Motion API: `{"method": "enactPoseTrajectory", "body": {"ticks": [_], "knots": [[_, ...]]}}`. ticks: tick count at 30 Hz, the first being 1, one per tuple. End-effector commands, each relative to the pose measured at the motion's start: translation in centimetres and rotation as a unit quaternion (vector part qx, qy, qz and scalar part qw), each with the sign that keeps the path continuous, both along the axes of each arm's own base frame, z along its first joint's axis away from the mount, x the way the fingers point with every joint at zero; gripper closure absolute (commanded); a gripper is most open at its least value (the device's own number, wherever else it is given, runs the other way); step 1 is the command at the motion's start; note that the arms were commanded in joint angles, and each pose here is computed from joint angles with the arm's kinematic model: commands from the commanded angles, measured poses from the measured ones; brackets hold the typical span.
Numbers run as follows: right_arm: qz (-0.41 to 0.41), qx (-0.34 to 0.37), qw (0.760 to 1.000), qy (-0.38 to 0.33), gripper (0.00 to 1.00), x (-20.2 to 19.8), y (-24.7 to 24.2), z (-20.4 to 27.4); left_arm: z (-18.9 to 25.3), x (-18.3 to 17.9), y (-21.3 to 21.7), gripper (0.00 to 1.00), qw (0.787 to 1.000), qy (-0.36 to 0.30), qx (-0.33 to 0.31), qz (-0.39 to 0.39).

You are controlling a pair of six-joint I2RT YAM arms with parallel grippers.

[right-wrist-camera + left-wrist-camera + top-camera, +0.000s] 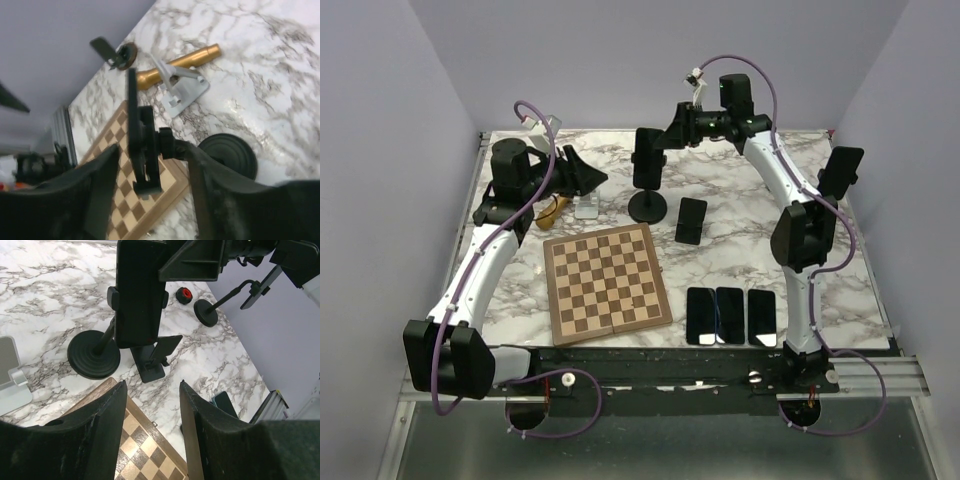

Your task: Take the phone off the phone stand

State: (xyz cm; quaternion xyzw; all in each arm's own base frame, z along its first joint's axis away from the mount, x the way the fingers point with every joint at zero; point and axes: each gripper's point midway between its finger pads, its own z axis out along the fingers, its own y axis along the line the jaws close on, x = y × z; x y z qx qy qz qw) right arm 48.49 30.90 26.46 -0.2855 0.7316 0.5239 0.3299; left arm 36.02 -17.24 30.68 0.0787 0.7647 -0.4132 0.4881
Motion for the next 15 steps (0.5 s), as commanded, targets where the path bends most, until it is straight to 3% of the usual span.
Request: {"method": "enactPoseTrajectory", "body": {"ticks": [1, 3, 12, 15], "knots": [[-0.17, -0.1, 0.98, 0.01, 0.26, 2.1, -1.1, -1.1, 0.6, 0.0, 0.3, 0.46, 1.0, -0.015, -0.002, 0.01], [-0.261, -0.128, 0.957, 0.013, 0.01, 2.7, -1.9, -0.7, 0.7, 0.0, 0.5, 0.46, 1.0, -0.017, 0.0, 0.013], [-0.471, -0.142, 0.87, 0.026, 0.0, -0.1, -2.6, 3.3, 1.0, 0.0, 1.2, 0.46, 0.999, -0.024, 0.011, 0.035], [-0.563, -0.18, 0.807, 0.019, 0.0, -0.5, -3.4, 2.7, 1.2, -0.1, 1.4, 0.46, 0.999, -0.025, 0.013, 0.042]]}}
